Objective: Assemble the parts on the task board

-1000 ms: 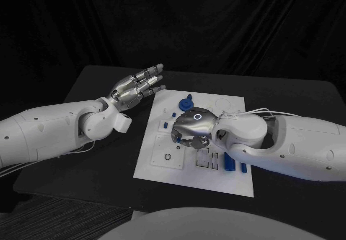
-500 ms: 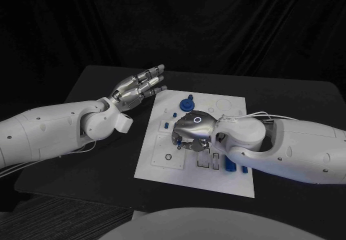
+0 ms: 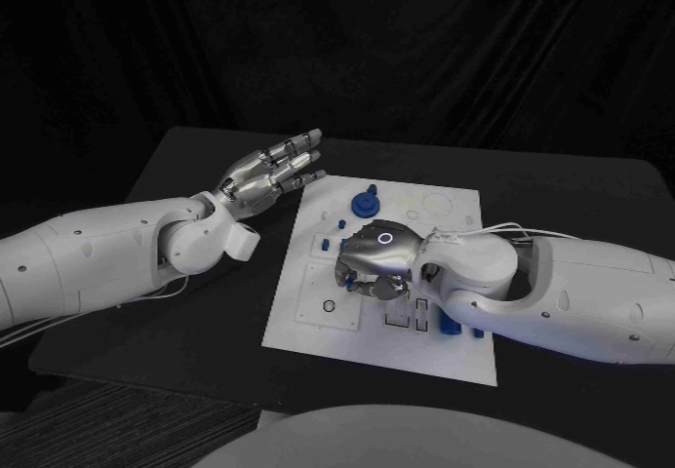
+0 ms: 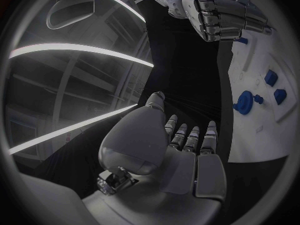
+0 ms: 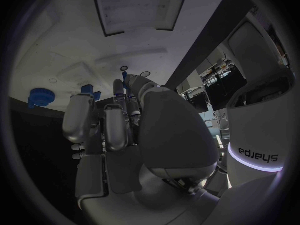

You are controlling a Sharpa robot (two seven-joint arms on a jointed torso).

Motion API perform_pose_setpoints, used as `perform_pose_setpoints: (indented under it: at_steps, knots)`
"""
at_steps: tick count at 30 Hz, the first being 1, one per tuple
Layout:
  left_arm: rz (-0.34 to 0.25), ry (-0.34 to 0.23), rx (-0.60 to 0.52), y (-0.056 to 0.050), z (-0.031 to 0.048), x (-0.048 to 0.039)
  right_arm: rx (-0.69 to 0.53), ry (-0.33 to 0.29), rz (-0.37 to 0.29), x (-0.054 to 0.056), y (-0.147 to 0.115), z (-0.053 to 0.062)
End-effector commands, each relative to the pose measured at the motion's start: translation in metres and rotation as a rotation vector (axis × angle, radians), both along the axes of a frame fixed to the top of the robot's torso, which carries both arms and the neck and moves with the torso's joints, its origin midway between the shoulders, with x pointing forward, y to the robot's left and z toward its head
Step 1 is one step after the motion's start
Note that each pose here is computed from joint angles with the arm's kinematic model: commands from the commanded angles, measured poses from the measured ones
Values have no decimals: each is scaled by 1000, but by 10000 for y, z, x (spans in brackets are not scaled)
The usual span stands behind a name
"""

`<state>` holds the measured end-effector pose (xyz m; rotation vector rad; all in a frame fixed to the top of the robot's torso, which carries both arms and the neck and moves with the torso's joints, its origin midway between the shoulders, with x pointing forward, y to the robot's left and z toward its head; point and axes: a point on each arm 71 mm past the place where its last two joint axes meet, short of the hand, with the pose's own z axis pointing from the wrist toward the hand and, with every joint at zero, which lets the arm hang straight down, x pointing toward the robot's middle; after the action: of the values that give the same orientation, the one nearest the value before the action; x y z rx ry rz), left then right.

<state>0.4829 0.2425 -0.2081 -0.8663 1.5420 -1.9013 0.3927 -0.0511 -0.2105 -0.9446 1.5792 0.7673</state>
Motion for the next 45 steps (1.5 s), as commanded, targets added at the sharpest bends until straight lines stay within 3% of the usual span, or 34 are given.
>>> perform_pose_setpoints:
  at_steps: [1,45]
  knots:
    - [-14,0,-17,-19,0,-5,11,-11,-5,-12,7,4]
    - [-20,20,-10,6,-55,-8,-42,15,-42,30,-65,-108]
